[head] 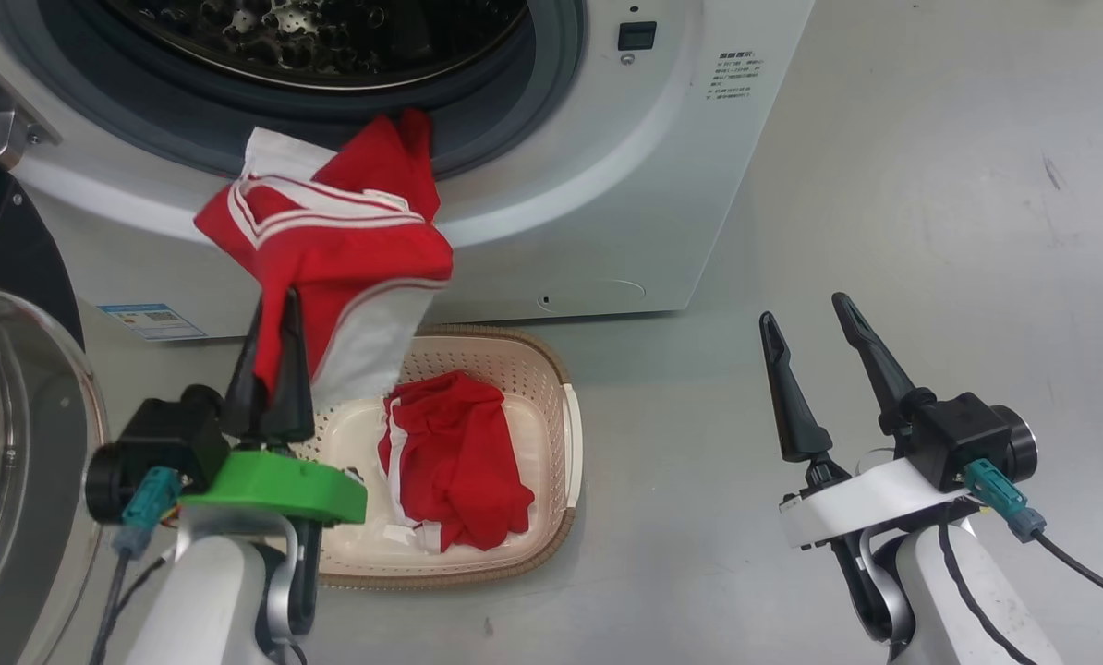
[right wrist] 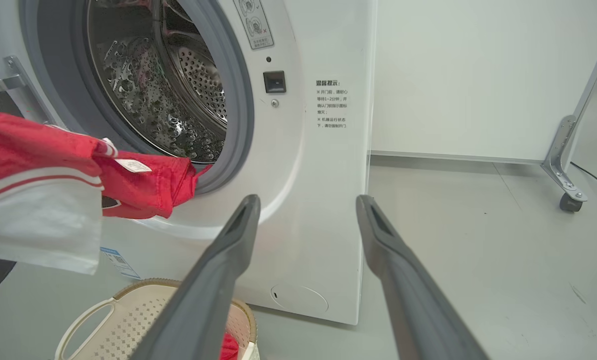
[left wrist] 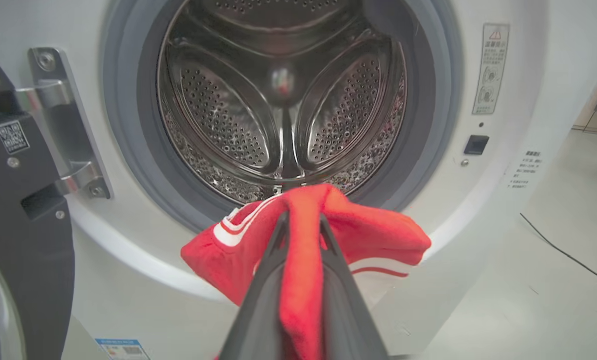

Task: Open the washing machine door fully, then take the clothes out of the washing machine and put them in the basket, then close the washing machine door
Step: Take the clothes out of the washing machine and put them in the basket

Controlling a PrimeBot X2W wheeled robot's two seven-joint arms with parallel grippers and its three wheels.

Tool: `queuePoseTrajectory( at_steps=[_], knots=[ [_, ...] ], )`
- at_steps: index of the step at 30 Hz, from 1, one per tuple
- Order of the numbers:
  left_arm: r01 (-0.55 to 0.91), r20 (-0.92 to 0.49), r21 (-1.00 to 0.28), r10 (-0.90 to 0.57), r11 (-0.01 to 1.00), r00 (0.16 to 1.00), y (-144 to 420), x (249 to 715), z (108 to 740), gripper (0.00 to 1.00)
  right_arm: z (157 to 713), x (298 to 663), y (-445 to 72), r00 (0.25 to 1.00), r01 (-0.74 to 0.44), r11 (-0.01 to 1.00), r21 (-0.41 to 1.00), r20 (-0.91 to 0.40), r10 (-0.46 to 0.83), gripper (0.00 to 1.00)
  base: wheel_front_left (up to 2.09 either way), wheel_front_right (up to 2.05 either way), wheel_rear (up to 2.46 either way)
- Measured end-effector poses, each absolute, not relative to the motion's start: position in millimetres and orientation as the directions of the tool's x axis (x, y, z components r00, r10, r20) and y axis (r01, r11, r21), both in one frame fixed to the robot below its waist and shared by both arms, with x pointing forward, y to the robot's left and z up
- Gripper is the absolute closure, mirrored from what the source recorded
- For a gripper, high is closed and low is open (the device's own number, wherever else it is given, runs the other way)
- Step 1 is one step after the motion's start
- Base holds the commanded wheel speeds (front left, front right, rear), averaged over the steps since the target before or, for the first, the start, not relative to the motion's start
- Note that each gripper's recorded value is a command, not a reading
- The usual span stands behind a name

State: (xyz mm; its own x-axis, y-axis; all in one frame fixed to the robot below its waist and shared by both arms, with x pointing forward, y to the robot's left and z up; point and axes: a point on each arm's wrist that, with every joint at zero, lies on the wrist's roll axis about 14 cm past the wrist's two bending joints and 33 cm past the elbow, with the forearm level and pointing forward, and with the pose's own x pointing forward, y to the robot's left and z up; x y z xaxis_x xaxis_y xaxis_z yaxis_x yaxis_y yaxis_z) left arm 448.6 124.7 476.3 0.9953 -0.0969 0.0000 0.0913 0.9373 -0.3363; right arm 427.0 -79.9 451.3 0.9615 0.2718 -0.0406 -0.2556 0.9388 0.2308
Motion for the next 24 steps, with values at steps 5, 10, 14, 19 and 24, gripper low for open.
queuePoseTrajectory(
  at_steps=[5, 10, 14, 19, 24],
  knots=[
    [0.060, -0.138, -0.387, -0.122, 0.920, 0.983, 114, 430, 438, 1.00, 451, 426, -79, 0.959, -0.263, 0.937, 0.232, -0.042, 0.279, 0.00, 0.00, 0.00, 0.00],
    [0.053, -0.218, -0.400, -0.151, 0.915, 0.964, 106, 423, 415, 1.00, 448, 426, -78, 0.957, -0.267, 0.936, 0.229, -0.048, 0.285, 0.00, 0.00, 0.00, 0.00],
    [0.026, -0.303, -0.421, -0.168, 0.907, 0.938, 102, 416, 390, 1.00, 443, 426, -79, 0.957, -0.263, 0.936, 0.232, -0.058, 0.283, 0.00, 0.00, 0.00, 0.00],
    [0.001, -0.406, -0.424, -0.191, 0.905, 0.893, 96, 406, 358, 1.00, 436, 427, -84, 0.959, -0.248, 0.940, 0.234, -0.076, 0.272, 0.00, 0.00, 0.00, 0.00],
    [-0.009, -0.504, -0.410, -0.219, 0.912, 0.835, 89, 401, 326, 1.00, 426, 429, -87, 0.959, -0.236, 0.944, 0.232, -0.098, 0.264, 0.00, 0.00, 0.00, 0.00]
  ],
)
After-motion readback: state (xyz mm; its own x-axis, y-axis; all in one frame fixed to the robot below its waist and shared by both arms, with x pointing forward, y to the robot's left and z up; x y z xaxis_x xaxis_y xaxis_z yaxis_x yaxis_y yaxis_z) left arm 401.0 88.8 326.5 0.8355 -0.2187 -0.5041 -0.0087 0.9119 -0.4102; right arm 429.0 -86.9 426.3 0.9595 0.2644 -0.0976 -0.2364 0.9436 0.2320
